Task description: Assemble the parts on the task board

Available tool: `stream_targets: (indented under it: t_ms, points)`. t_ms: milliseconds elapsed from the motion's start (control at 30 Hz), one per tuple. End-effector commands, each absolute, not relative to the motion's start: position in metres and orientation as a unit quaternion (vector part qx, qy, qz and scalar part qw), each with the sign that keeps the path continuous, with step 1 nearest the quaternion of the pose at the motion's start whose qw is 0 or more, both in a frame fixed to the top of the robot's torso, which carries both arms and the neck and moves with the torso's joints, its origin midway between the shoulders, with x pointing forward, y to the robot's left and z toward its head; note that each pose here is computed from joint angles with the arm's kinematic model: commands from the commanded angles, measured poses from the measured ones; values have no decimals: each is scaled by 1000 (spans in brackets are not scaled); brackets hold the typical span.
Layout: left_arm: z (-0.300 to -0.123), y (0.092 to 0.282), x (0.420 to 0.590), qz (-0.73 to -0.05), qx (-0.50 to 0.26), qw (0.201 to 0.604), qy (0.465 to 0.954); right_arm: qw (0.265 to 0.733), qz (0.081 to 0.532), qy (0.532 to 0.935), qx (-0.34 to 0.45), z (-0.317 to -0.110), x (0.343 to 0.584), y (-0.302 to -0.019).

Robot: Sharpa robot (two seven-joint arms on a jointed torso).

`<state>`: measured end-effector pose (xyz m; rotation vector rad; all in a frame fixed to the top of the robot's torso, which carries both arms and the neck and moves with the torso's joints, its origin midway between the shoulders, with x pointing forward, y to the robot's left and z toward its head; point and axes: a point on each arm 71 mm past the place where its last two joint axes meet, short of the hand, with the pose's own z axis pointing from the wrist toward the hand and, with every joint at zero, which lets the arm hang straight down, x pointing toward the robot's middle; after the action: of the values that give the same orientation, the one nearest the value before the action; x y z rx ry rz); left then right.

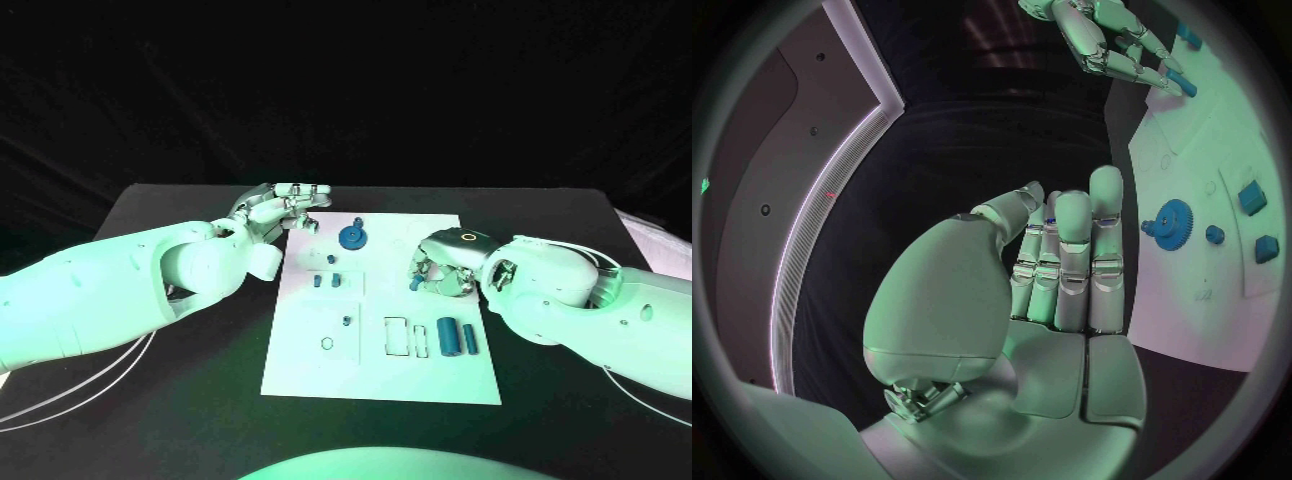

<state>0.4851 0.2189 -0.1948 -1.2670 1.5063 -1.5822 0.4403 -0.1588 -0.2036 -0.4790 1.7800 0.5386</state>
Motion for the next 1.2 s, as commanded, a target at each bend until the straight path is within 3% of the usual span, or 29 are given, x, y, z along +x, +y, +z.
stream_targets:
  t_ms: [33,333,700,933,1200]
  points:
    - [-194,217,485,-603,-475,297,567,590,231,746,-202,-201,441,-158]
    - [-194,218,485,-603,-476,296,568,603,259,735,-167,-192,436,-159]
    - [-195,217,485,-603,-476,296,568,599,301,728,-142,-163,422,-153]
    - [-195,216,485,-603,-475,294,569,579,343,722,-163,-161,407,-120]
    - [-195,214,485,-604,-475,292,570,548,387,715,-195,-175,389,-77]
